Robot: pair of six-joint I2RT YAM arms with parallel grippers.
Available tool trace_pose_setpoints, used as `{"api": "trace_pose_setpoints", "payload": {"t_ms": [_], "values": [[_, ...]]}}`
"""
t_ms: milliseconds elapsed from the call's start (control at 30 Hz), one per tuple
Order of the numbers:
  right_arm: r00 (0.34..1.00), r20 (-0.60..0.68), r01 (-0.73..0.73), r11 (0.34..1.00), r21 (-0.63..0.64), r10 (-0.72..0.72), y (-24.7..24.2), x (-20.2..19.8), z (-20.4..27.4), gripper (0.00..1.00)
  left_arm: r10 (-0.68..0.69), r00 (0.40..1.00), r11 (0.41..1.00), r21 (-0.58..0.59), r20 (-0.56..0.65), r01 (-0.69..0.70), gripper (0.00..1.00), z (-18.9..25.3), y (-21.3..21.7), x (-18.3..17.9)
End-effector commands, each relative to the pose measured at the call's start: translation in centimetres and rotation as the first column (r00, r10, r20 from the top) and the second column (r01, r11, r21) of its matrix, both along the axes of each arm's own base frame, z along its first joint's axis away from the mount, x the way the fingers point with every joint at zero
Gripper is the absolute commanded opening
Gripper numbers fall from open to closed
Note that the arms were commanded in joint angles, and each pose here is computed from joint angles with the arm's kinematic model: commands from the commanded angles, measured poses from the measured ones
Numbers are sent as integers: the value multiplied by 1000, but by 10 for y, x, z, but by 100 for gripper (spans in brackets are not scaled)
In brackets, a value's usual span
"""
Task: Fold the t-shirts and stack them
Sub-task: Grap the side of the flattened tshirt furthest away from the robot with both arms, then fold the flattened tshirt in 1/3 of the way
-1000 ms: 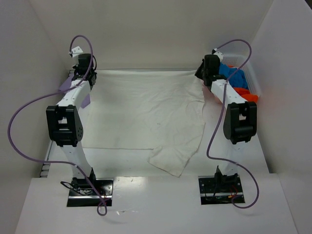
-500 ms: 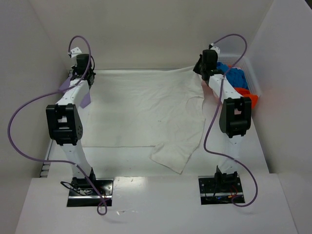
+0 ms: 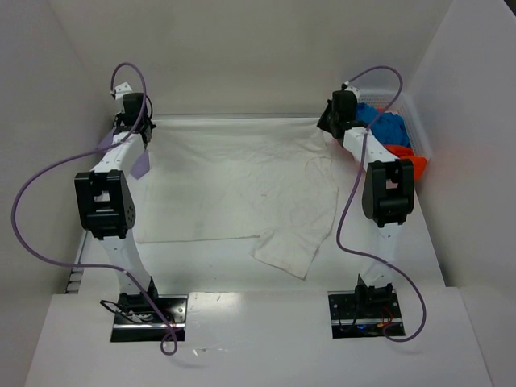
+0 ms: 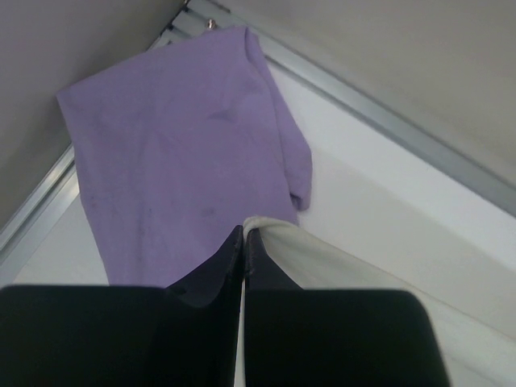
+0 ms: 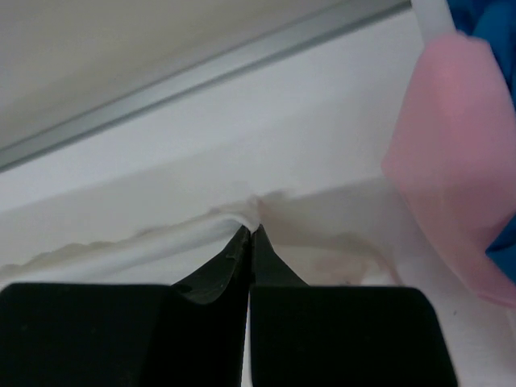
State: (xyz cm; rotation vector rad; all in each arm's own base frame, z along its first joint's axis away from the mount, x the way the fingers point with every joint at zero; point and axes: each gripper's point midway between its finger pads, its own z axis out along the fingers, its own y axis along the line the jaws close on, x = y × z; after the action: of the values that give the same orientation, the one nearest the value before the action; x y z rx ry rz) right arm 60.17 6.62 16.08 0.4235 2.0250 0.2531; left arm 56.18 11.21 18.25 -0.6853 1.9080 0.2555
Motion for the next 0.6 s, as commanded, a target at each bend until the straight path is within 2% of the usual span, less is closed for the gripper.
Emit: {"api": "trace_pose_setpoints", "payload": {"t_ms": [0, 267, 567], "values": [[997, 42, 60, 998, -9, -59, -22, -12, 21, 0, 63, 998, 998, 14, 26, -63, 0, 12, 23, -20], [998, -20, 55, 998, -5, -55, -23, -49, -4, 0, 116, 993, 991, -61, -18, -117, 0, -18, 30, -64], [998, -39, 55, 998, -8, -55, -26, -79, -9, 0, 97, 994, 990, -103, -48, -101, 0, -31, 23, -82]]}}
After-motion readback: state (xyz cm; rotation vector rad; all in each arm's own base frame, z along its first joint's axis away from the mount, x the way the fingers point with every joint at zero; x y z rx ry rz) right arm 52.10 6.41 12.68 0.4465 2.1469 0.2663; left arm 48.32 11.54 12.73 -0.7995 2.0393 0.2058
